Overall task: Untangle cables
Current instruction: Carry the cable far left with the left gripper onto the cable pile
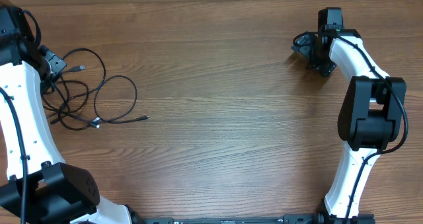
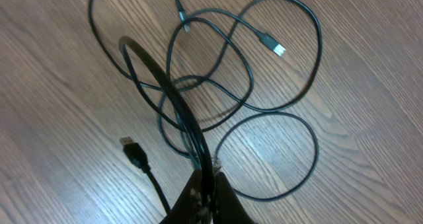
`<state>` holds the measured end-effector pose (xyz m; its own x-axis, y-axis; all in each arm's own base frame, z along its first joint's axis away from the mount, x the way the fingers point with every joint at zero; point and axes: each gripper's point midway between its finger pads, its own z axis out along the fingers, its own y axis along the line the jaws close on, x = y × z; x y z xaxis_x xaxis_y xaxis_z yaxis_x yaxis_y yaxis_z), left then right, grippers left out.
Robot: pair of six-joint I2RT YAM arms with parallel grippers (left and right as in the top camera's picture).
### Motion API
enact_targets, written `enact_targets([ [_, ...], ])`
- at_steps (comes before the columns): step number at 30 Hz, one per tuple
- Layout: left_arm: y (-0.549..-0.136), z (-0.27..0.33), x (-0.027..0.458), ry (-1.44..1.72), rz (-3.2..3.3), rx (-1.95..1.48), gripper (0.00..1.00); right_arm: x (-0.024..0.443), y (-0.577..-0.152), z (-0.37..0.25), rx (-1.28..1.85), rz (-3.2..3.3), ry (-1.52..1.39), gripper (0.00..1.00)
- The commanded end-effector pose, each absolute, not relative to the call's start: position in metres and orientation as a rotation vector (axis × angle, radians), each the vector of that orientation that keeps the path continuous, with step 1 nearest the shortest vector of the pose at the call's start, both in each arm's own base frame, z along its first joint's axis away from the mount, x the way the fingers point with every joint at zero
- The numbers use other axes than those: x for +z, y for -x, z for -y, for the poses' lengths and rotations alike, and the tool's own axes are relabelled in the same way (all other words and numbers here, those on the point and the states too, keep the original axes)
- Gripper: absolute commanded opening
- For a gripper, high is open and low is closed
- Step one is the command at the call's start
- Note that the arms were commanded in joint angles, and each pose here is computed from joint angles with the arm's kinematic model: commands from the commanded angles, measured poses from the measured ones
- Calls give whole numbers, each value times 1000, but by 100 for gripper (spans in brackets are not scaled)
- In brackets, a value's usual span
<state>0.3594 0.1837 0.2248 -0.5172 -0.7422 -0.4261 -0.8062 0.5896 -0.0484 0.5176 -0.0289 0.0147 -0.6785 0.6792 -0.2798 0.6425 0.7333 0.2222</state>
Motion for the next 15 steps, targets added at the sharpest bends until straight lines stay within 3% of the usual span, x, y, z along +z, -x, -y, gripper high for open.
enact_targets([
  [1,-369,-173,203,1242,-2485,119,5,-4,-510,30,139,-2630,-1050,100],
  [8,-380,-158,161,1200,-2639,20,11,-4,-510,30,139,-2630,-1050,100],
  [10,-382,-149,152,1181,-2684,-51,29,-4,-510,30,139,-2630,-1050,100],
  [12,-383,-144,147,1185,-2705,-97,38,-4,-510,30,139,-2630,-1050,100],
  [15,-381,-133,135,1190,-2760,-154,62,-4,-510,30,139,-2630,-1050,100],
])
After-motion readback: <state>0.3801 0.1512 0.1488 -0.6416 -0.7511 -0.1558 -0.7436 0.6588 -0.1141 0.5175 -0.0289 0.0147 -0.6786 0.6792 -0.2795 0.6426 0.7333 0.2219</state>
